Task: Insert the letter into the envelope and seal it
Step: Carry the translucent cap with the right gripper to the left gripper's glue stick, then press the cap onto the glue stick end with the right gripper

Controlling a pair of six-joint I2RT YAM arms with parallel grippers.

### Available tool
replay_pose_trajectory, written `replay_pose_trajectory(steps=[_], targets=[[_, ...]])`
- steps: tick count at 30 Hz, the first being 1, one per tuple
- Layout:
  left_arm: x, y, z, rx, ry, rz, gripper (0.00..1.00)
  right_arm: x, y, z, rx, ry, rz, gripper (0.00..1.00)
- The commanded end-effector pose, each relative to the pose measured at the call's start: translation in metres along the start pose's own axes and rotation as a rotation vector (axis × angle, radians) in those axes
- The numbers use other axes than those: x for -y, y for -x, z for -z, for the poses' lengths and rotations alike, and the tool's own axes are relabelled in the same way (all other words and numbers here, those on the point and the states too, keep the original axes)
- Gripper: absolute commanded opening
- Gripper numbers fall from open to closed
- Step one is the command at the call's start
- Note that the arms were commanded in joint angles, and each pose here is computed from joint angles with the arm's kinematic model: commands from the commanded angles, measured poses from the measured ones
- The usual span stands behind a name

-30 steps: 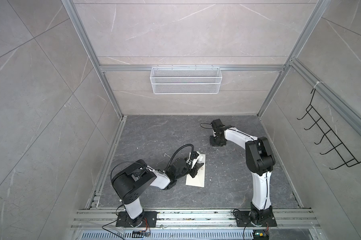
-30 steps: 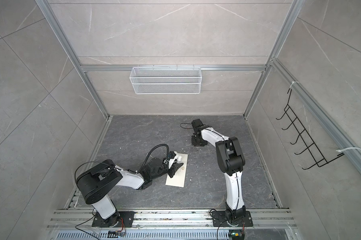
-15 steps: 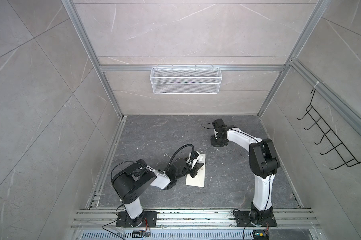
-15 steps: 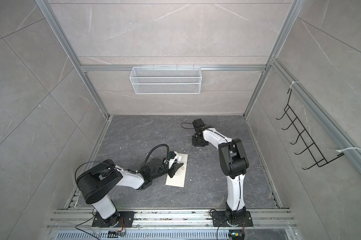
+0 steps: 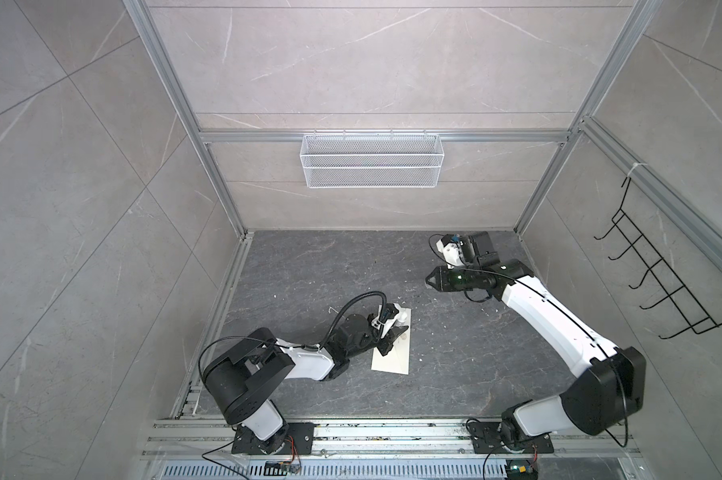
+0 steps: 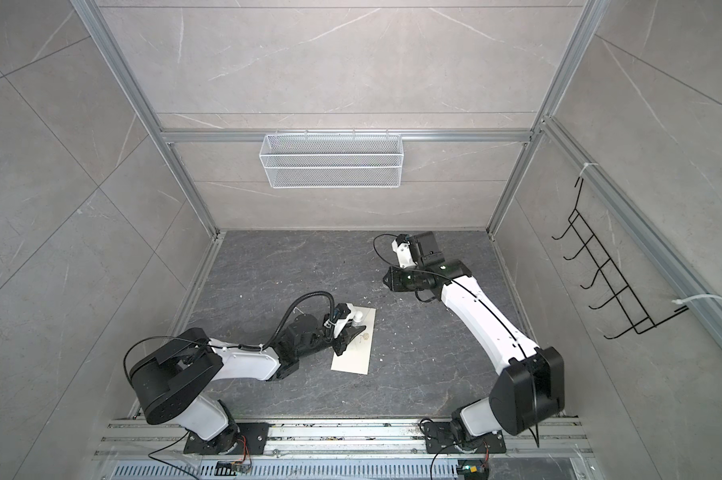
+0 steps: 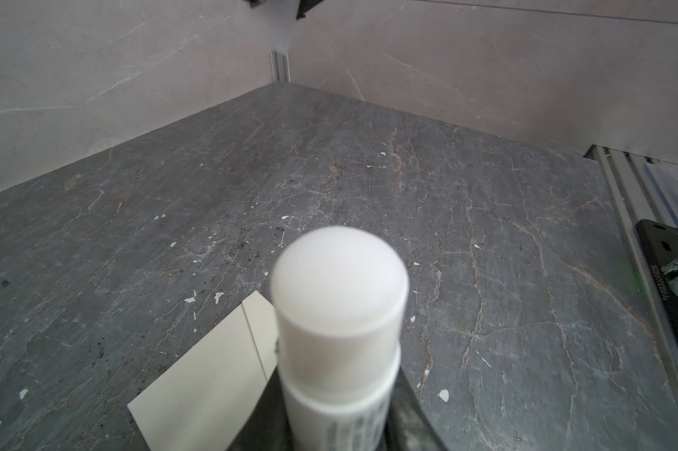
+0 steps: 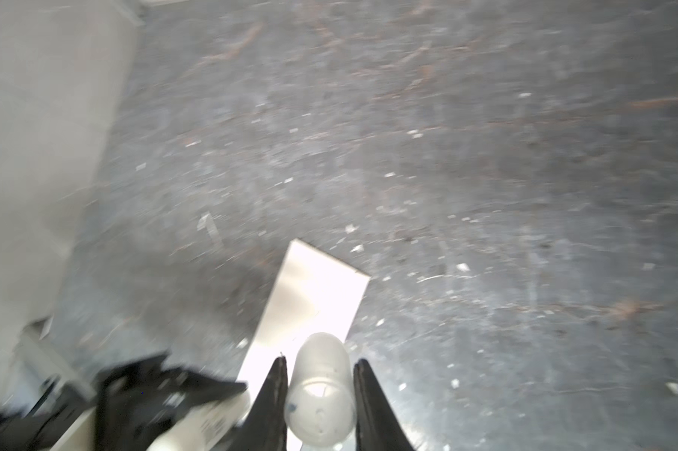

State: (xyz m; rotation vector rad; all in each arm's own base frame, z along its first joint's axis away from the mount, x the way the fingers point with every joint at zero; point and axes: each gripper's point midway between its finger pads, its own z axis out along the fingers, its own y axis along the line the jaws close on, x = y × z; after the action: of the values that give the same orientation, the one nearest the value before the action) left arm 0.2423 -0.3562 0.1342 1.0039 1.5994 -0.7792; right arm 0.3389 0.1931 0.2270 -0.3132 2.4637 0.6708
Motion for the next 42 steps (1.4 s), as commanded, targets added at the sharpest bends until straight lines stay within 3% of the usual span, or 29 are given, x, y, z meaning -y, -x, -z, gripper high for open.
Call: replay_pose_trajectory(steps=[1, 14, 42], targets=[[0.009, 0.017, 0.008, 0.034, -0.045, -0.064, 0.0, -0.037, -0.033, 0.012, -0.092, 0.162, 0.043, 0.2], [0.013, 0.022, 0.018, 0.031, -0.056, -0.071, 0.0, -0.083, -0.069, 0.013, -0.187, 0.235, 0.154, 0.21], [0.015, 0.031, 0.016, 0.051, -0.075, -0.052, 0.0, -0.09, -0.079, -0.008, -0.239, 0.236, 0.164, 0.21]])
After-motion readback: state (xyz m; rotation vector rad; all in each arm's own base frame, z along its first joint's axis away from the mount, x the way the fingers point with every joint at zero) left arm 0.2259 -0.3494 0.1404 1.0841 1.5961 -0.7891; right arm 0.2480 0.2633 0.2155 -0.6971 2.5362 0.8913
